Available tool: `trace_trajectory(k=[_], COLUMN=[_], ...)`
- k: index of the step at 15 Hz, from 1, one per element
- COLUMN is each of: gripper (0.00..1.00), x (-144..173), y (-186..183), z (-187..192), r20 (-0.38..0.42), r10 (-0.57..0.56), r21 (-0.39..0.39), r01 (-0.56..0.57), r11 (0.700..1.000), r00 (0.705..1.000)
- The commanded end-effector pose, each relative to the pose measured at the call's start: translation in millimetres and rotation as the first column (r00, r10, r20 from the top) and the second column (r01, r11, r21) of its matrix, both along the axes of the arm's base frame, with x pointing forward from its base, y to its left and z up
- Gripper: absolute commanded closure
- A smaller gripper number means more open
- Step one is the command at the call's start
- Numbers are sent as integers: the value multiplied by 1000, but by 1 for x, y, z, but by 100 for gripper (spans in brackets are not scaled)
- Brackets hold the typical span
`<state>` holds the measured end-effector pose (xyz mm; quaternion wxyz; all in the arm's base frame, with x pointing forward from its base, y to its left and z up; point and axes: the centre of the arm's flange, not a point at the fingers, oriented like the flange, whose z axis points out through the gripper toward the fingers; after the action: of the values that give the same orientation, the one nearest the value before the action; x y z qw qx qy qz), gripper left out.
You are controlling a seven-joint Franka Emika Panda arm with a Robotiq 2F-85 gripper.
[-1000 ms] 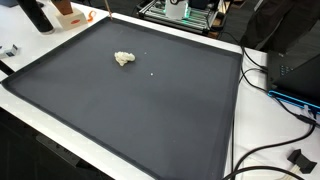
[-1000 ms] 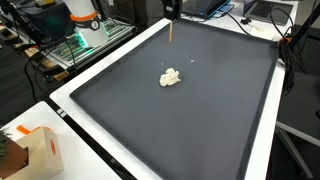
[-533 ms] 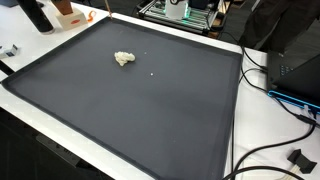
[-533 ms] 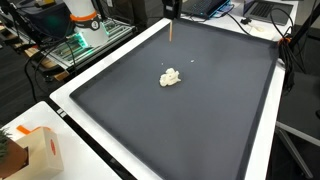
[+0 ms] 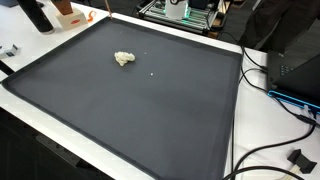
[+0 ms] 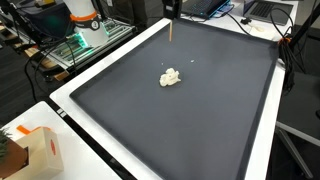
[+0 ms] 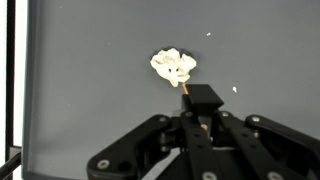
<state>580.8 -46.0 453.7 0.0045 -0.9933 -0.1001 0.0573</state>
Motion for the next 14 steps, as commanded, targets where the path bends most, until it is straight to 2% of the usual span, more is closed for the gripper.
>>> trace_trajectory(k=[1, 4, 6, 9, 14], gripper=[97, 97, 97, 97, 97], x=[4, 9, 12, 15, 20], y=[-3, -2, -1, -4, -10], z=[-8, -32, -48, -72, -114], r20=[-10, 15, 28, 50, 76], r10=[23, 129, 196, 268, 332], r21=[30, 149, 220, 337, 476], r01=[-23, -129, -198, -269, -327], r11=[999, 980, 955, 902, 816], r00=[1000, 992, 980, 962, 940])
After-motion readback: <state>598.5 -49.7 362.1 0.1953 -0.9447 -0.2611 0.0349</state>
